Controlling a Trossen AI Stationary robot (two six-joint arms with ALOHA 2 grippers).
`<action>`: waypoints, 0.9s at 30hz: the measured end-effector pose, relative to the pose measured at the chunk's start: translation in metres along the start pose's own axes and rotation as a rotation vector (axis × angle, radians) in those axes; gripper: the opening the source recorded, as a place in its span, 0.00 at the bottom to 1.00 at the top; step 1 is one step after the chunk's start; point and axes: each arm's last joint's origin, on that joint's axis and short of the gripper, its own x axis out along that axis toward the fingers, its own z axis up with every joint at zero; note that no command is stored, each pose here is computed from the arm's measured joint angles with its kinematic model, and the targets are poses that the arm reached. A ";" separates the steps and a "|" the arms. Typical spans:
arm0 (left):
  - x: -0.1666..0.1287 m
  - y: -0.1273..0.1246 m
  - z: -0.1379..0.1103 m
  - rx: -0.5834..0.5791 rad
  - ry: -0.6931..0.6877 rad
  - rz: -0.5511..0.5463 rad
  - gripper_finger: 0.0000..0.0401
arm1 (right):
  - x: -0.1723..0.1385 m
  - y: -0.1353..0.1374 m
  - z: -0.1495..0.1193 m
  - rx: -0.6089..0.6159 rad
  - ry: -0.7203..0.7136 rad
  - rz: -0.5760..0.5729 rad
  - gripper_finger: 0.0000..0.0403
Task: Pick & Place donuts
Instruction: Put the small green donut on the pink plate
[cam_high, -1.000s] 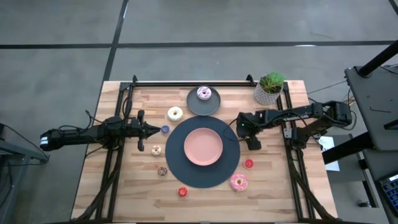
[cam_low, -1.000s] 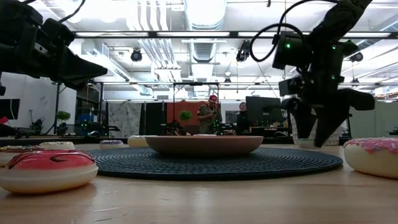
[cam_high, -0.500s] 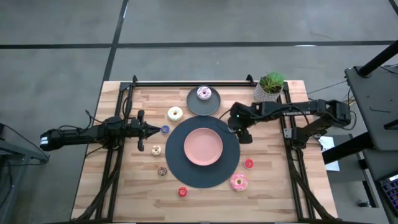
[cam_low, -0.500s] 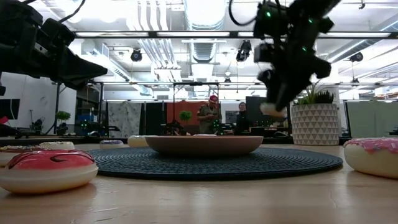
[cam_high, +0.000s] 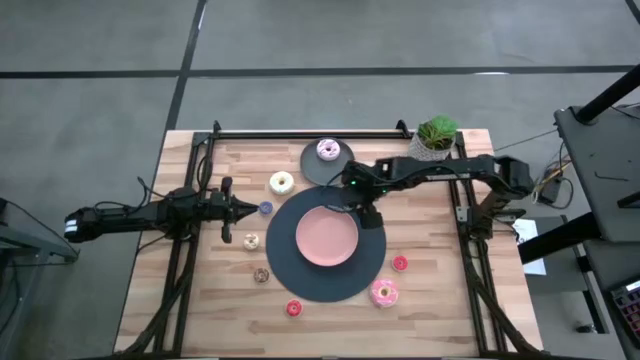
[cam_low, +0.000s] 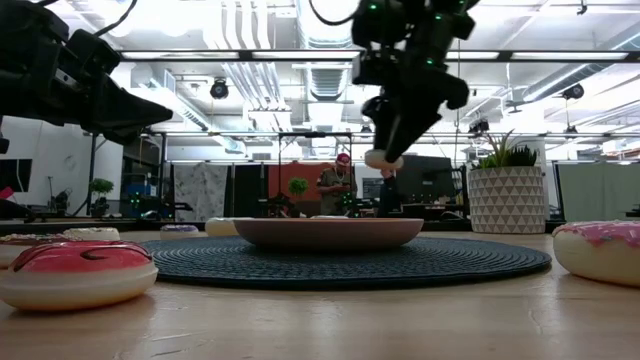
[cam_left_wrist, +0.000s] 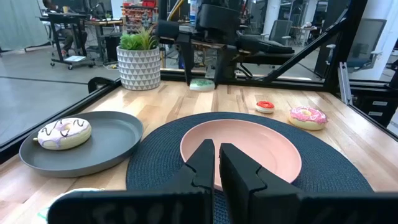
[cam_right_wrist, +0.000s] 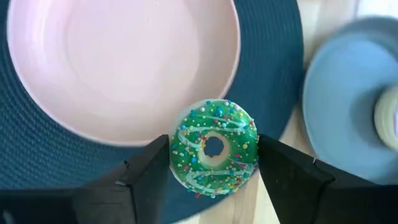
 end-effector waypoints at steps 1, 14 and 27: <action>0.000 0.000 0.000 0.000 0.001 0.000 0.00 | 0.003 0.000 0.004 -0.009 -0.001 0.003 0.56; 0.000 0.000 0.000 0.000 0.000 0.000 0.00 | 0.043 0.011 0.035 -0.078 0.031 0.056 0.56; 0.000 0.000 0.000 0.000 0.004 0.000 0.00 | 0.079 0.012 0.050 -0.071 0.065 0.081 0.56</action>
